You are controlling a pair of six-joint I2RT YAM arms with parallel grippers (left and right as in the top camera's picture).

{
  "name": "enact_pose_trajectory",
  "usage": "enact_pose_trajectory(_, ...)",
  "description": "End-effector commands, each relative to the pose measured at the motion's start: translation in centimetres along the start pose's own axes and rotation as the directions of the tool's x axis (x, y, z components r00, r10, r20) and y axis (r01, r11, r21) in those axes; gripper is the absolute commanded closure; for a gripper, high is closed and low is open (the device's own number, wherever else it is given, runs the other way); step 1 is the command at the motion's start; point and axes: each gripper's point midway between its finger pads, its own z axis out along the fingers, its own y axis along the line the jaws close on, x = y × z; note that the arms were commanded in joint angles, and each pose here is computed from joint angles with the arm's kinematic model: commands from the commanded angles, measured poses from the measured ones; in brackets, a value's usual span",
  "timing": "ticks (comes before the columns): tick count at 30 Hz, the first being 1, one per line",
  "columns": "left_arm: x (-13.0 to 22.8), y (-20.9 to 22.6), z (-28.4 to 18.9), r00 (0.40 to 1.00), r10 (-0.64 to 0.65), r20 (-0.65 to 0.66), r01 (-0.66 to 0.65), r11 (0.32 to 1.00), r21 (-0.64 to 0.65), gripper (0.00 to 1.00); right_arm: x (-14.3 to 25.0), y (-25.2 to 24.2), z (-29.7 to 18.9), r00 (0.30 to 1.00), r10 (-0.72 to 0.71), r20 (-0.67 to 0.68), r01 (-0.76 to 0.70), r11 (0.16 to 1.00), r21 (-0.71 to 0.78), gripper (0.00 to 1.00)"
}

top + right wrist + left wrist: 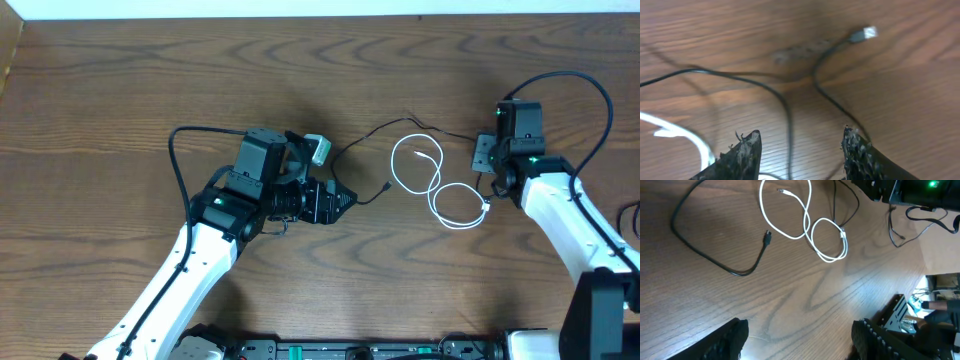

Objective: Untangle cables

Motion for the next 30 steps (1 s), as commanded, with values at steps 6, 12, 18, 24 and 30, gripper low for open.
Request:
enact_pose_trajectory(6,-0.5,0.2,-0.1,1.000,0.015,0.008,-0.015,1.000,-0.025,0.30,5.0,0.2,5.1,0.983,-0.045,-0.176,0.045,0.999,-0.004,0.54)
enact_pose_trajectory(12,-0.5,0.2,-0.1,1.000,0.015,0.008,-0.015,1.000,-0.024,0.30,7.0,2.2,5.9,0.967,-0.055,-0.249,0.026,0.993,-0.119,0.73)
enact_pose_trajectory(18,-0.4,0.2,-0.1,1.000,0.015,0.008,-0.015,1.000,-0.025,0.30,7.9,6.8,4.5,0.951,-0.074,-0.299,-0.046,0.926,-0.375,0.99)
enact_pose_trajectory(24,-0.4,0.2,-0.1,1.000,0.015,0.008,-0.015,1.000,-0.025,0.29,8.6,10.4,2.1,0.933,-0.108,-0.343,-0.118,0.810,-0.575,0.99)
enact_pose_trajectory(30,-0.4,0.2,-0.1,1.000,0.015,0.008,-0.015,1.000,-0.025,0.29,9.1,12.1,0.3,0.931,-0.194,-0.310,-0.045,0.779,-0.625,0.99)
